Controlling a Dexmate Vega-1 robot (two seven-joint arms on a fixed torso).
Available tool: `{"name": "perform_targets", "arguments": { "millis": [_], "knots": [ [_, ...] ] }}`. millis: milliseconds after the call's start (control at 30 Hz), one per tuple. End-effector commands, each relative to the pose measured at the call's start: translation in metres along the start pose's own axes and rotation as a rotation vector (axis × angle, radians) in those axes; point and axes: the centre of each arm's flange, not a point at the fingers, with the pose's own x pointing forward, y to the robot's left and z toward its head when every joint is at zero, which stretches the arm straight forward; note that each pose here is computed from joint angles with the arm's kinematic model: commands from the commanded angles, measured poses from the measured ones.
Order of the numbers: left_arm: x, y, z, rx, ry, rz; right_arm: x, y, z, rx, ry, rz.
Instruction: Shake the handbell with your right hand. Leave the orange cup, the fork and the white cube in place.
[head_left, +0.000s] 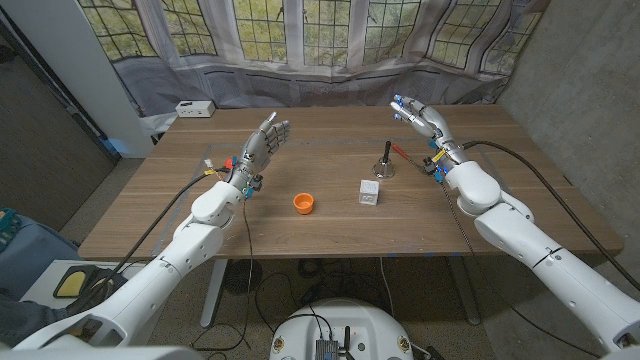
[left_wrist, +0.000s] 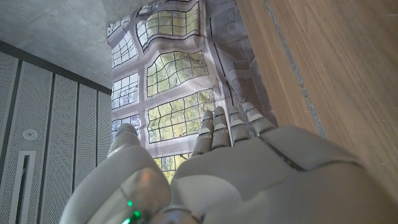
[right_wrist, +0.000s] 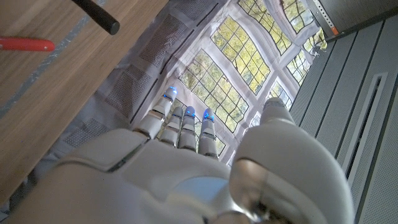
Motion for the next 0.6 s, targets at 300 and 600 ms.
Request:
{"name": "perform_targets", "arguments": {
  "millis": [300,600],
  "knots": [
    [0.004,-0.004,-0.009,-0.033,-0.017,0.023,-0.018,-0.023,-0.025,0.376,-0.096,0.018],
    [0.008,-0.009,-0.008,-0.023,-0.014,0.016,-0.018,-0.026,-0.040,0.436,-0.091,0.063]
  ]
}}
